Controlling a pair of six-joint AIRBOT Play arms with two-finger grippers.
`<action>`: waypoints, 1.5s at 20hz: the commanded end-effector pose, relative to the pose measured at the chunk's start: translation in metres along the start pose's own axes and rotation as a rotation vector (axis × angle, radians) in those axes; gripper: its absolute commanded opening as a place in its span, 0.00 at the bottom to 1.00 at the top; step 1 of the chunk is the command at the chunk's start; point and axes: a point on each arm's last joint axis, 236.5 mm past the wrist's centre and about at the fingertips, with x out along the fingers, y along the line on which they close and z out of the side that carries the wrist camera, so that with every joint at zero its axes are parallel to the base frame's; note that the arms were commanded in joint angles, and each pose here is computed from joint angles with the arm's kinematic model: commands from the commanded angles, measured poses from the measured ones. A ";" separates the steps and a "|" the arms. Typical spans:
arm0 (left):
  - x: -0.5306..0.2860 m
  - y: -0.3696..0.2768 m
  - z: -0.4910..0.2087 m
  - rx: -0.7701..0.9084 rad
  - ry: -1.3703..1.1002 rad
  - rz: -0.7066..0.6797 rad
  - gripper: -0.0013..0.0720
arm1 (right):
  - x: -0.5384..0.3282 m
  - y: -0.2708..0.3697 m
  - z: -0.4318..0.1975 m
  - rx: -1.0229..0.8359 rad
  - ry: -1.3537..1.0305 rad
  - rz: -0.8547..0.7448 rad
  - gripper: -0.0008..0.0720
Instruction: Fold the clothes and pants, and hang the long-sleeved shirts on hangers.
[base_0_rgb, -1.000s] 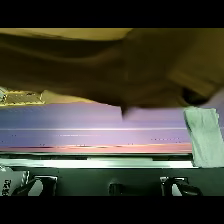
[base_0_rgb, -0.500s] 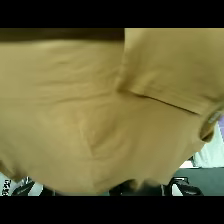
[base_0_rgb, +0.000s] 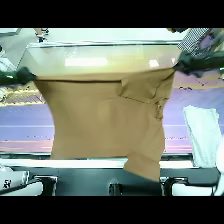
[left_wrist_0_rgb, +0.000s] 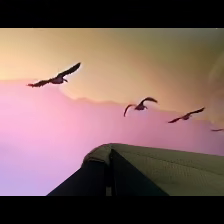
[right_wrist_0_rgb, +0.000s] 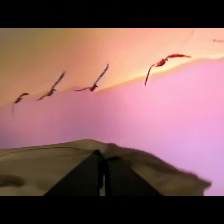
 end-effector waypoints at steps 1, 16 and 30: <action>0.106 0.031 -0.042 0.011 0.086 0.035 0.04 | 0.101 -0.054 -0.001 0.064 0.020 0.037 0.05; 0.104 0.023 -0.131 -0.082 0.466 -0.003 0.04 | 0.077 -0.123 -0.081 0.080 0.360 -0.278 0.05; 0.115 0.025 -0.155 -0.067 0.535 0.020 0.33 | 0.110 -0.151 -0.113 0.137 0.468 -0.296 0.13</action>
